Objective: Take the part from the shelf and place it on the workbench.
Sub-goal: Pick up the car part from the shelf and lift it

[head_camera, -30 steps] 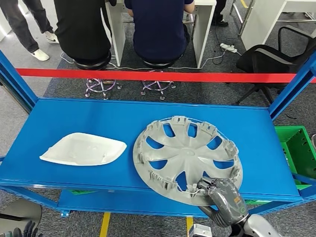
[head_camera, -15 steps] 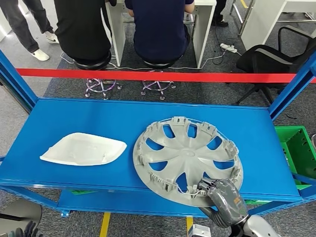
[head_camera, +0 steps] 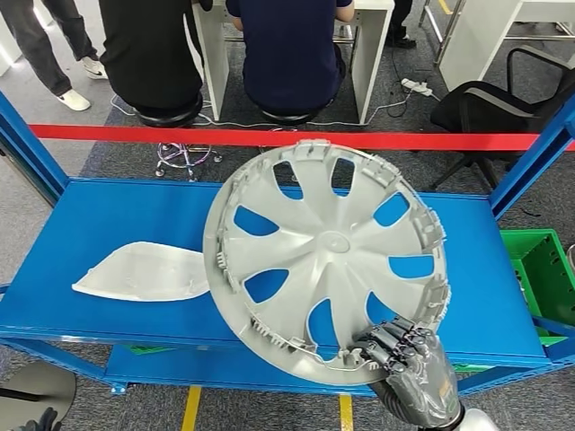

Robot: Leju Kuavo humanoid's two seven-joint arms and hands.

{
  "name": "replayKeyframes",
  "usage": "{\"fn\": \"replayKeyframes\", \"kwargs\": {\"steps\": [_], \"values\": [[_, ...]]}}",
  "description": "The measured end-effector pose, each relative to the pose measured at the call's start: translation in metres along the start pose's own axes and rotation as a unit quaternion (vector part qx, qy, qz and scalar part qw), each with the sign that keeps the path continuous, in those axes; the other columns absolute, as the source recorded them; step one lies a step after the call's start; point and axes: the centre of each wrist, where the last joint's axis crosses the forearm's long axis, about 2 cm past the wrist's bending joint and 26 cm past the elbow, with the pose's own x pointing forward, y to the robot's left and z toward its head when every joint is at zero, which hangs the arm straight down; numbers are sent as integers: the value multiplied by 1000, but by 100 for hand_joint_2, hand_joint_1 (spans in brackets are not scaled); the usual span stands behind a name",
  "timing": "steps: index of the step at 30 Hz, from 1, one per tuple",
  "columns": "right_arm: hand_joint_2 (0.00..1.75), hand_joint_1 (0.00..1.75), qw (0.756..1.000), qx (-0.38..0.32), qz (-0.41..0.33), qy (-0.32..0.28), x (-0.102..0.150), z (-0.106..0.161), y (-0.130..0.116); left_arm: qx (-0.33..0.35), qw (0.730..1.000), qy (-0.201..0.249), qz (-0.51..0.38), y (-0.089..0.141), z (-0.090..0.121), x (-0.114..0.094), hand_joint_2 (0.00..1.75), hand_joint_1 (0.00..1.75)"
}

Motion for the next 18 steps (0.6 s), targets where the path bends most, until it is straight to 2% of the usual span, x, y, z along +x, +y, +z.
{"fn": "replayKeyframes", "kwargs": {"steps": [8,18], "values": [[175,175,998,-69,-11,-2,-4,-12,-1,10,1000,-2,2,4,4,1,0,0],[175,175,994,-111,-5,9,-9,-14,-6,-2,1000,-15,-2,1,4,4,0,0]]}}
